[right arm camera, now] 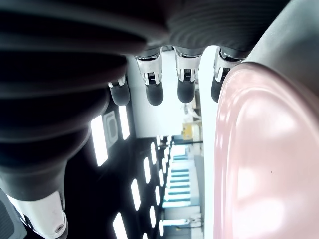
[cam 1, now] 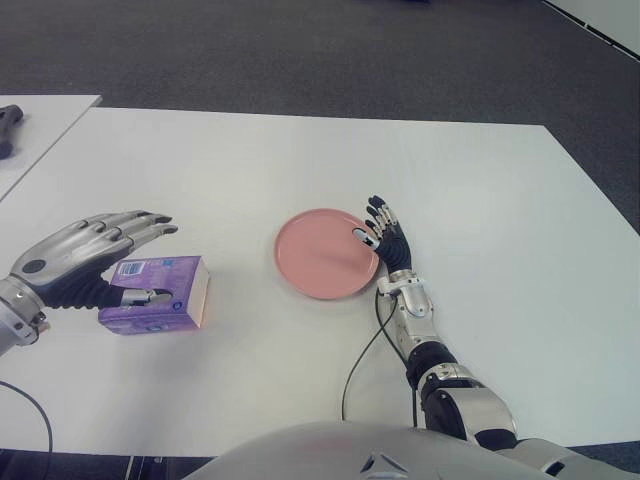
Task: Put the tissue paper into the plate.
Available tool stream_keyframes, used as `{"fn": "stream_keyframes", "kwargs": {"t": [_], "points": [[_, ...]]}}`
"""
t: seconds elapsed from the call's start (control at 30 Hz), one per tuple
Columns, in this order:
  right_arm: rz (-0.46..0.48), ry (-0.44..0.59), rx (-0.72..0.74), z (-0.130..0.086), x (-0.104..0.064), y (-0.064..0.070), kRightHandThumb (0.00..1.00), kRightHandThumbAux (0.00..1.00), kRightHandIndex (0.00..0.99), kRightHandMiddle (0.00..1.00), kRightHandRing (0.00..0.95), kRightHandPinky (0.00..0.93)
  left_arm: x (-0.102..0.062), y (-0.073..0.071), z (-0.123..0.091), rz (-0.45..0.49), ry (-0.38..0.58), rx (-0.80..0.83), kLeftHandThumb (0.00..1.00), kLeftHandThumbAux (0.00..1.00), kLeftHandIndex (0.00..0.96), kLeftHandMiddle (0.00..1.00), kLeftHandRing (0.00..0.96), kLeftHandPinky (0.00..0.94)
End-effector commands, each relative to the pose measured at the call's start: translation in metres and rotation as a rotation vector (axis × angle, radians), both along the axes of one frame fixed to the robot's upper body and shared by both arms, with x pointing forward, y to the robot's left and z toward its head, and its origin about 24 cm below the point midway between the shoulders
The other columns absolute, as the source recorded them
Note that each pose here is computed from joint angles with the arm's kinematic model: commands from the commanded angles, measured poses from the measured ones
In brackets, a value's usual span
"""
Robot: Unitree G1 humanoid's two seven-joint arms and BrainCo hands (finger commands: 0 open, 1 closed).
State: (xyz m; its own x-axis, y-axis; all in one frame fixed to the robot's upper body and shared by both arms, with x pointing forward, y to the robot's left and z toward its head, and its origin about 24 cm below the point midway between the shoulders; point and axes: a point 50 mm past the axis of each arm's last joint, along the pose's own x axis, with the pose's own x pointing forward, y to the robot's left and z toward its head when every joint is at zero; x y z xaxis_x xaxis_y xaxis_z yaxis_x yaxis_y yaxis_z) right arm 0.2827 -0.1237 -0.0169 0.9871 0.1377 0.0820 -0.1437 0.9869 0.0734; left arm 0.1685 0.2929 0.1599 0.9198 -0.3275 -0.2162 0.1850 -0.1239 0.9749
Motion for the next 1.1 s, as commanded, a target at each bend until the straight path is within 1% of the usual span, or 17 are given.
{"fn": "stream_keyframes", "kwargs": {"t": [0.03, 0.23, 0.5, 0.73, 0.87, 1.1], "points": [[-0.051, 0.208, 0.009, -0.047, -0.043, -0.012, 0.096, 0.706, 0.062, 0.030, 0.013, 0.055, 0.002, 0.000, -0.008, 0.003, -0.004, 0.006, 0.135, 0.220, 0.000, 0.000, 0.000, 0.000], [-0.051, 0.207, 0.009, -0.047, -0.043, -0.014, 0.096, 0.706, 0.062, 0.030, 0.013, 0.055, 0.004, 0.002, -0.015, -0.004, -0.013, 0.016, 0.144, 0.229, 0.000, 0.000, 0.000, 0.000], [-0.051, 0.206, 0.009, -0.047, -0.042, -0.015, 0.096, 0.706, 0.062, 0.030, 0.013, 0.055, 0.005, 0.005, -0.022, -0.012, 0.001, 0.034, 0.134, 0.229, 0.000, 0.000, 0.000, 0.000], [-0.052, 0.204, 0.009, -0.047, -0.043, -0.016, 0.096, 0.706, 0.062, 0.030, 0.013, 0.055, 0.005, 0.004, -0.026, -0.021, 0.036, 0.055, 0.107, 0.228, 0.000, 0.000, 0.000, 0.000], [-0.052, 0.204, 0.009, -0.046, -0.043, -0.017, 0.096, 0.706, 0.062, 0.030, 0.013, 0.055, 0.003, 0.006, -0.034, -0.023, 0.077, 0.074, 0.097, 0.224, 0.000, 0.000, 0.000, 0.000], [-0.053, 0.203, 0.009, -0.046, -0.043, -0.018, 0.096, 0.706, 0.062, 0.030, 0.013, 0.055, 0.003, 0.006, -0.036, -0.039, 0.116, 0.111, 0.104, 0.215, 0.000, 0.000, 0.000, 0.000]]}}
